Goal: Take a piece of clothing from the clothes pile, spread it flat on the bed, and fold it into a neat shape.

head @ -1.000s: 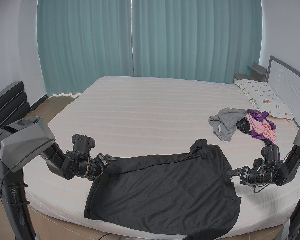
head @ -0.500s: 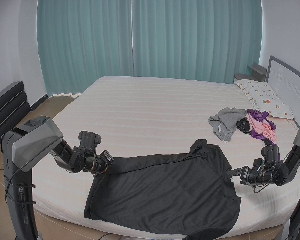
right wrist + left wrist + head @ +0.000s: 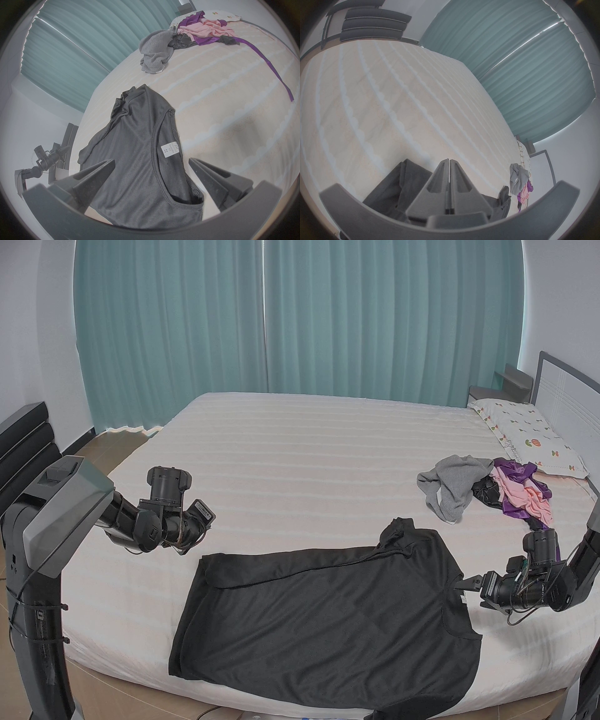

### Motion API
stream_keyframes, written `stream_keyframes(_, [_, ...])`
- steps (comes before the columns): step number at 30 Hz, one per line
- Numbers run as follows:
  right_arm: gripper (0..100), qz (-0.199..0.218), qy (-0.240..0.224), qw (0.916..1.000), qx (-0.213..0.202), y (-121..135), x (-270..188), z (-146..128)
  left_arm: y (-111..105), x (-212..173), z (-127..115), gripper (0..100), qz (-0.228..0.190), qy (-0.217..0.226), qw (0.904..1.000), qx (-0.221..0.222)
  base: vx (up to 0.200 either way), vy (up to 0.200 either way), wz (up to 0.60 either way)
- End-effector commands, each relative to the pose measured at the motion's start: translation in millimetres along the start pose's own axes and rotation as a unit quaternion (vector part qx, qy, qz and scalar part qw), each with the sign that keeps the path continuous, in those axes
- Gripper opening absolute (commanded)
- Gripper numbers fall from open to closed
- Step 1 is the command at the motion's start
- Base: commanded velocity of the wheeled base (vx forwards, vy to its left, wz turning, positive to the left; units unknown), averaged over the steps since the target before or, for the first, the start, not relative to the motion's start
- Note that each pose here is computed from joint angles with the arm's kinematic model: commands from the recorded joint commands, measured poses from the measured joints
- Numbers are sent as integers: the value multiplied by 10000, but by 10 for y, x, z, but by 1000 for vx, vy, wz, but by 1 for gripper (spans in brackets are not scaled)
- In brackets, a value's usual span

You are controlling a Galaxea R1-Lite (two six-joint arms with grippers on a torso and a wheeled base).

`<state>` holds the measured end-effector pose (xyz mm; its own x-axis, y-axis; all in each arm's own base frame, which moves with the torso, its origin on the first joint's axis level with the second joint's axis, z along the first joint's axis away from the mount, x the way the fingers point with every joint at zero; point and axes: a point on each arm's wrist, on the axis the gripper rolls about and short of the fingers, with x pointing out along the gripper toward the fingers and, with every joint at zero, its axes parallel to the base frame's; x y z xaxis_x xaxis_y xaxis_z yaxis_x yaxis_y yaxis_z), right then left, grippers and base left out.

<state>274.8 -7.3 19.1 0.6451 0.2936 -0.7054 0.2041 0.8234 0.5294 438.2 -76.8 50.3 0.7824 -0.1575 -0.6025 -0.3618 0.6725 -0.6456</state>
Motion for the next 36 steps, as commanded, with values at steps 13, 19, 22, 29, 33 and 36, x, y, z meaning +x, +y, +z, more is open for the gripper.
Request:
stream_keyframes(13, [100, -6, 27, 10000, 3, -2, 3, -9, 181, -67, -318, 100, 206, 798, 9966, 51, 0, 0, 0])
stream_keyframes(19, [100, -6, 27, 10000, 3, -2, 3, -9, 214, 33, -550, 100, 337, 1014, 9925, 590, 0, 0, 0])
stream_keyframes(22, [100, -10, 33, 10000, 6, -4, 2, -13, 257, 39, -585, 100, 489, 952, 9907, 843, 0, 0, 0])
stream_keyframes(29, [100, -6, 27, 10000, 3, -2, 3, -9, 237, -33, -541, 100, 620, 768, 9915, 847, 0, 0, 0])
stream_keyframes(33, [100, -3, 31, 10000, -2, 3, 2, -11, 263, -74, -592, 100, 684, 783, 9903, 925, 0, 0, 0])
stream_keyframes(36, [100, -3, 31, 10000, -2, 3, 2, -11, 269, -48, -598, 100, 764, 709, 9900, 950, 0, 0, 0])
